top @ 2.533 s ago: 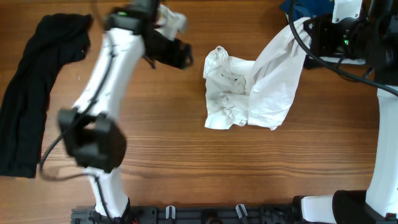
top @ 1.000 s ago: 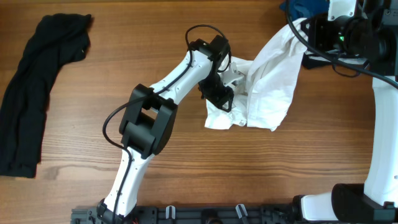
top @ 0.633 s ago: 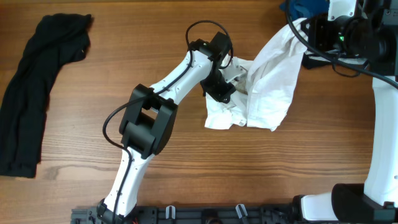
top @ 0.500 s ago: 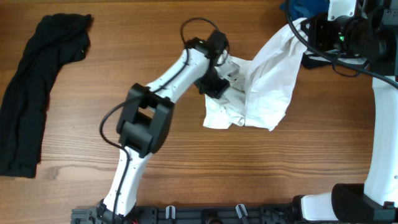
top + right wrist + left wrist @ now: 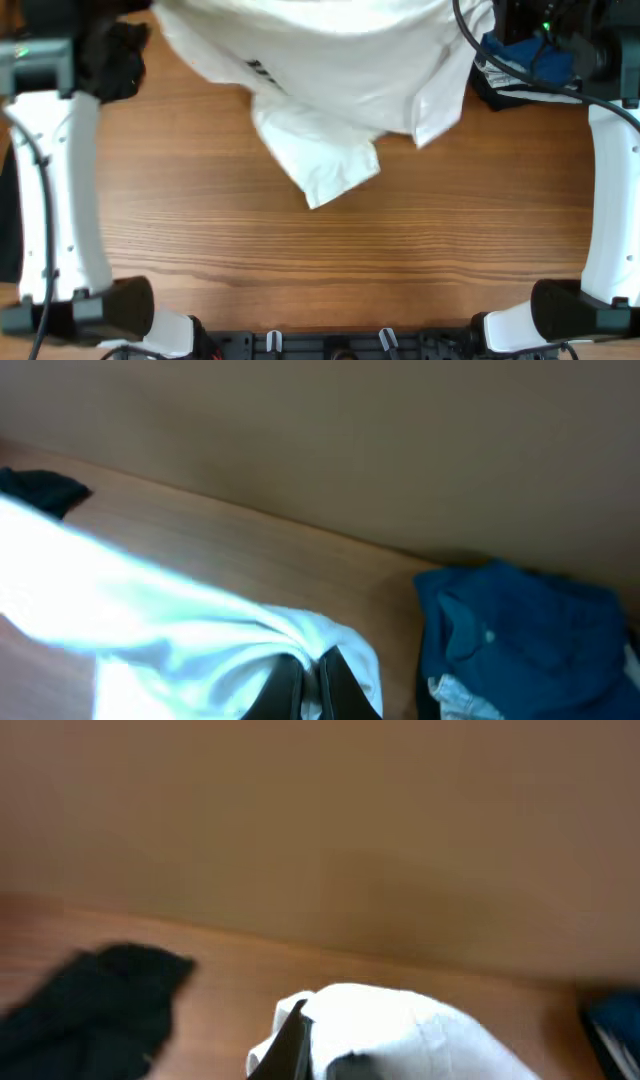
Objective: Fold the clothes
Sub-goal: 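Lift the T-shirt high with both grippers and lay it flat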
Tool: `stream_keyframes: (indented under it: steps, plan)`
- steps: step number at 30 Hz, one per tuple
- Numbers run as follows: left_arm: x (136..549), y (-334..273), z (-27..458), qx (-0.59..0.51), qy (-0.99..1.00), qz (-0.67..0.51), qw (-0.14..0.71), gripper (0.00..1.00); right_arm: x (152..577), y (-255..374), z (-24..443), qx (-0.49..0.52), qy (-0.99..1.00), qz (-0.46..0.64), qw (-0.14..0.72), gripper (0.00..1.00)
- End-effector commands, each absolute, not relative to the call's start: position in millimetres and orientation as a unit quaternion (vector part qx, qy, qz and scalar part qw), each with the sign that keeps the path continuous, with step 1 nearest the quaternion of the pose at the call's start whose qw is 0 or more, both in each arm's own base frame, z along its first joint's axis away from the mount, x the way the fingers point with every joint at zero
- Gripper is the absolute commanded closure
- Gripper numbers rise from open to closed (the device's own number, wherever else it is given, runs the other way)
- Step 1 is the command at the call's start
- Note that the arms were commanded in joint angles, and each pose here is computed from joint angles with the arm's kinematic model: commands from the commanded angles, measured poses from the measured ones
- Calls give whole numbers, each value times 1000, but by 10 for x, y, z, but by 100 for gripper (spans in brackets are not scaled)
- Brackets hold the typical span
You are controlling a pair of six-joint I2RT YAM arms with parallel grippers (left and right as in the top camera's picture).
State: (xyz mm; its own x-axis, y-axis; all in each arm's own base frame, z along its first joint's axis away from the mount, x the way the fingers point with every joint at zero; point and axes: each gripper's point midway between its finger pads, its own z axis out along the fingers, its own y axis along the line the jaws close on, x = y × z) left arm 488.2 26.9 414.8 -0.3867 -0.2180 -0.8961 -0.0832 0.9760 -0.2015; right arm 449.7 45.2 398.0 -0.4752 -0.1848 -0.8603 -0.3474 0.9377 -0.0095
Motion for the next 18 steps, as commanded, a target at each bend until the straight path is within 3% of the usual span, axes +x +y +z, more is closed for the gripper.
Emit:
stream_keyframes:
  steps: [1, 6, 13, 15, 18]
  plan:
    - [4469, 818, 4853, -149, 767, -22, 623, 96, 4511, 340, 4112, -155, 846, 70, 506, 96]
    - [3802, 964, 5588, -161, 709, 2, 687, 96, 4182, 394, 4417, -167, 834, 75, 520, 96]
    - [2912, 725, 6030, -147, 670, 8, 727, 96, 3378, 423, 4719, -168, 830, 71, 527, 96]
    - [2881, 717, 6009, -148, 673, 9, 724, 96, 3363, 423, 4786, -182, 820, 60, 540, 96]
    - [3180, 810, 5793, -157, 699, 9, 698, 96, 3615, 450, 4659, -202, 821, 61, 530, 96]
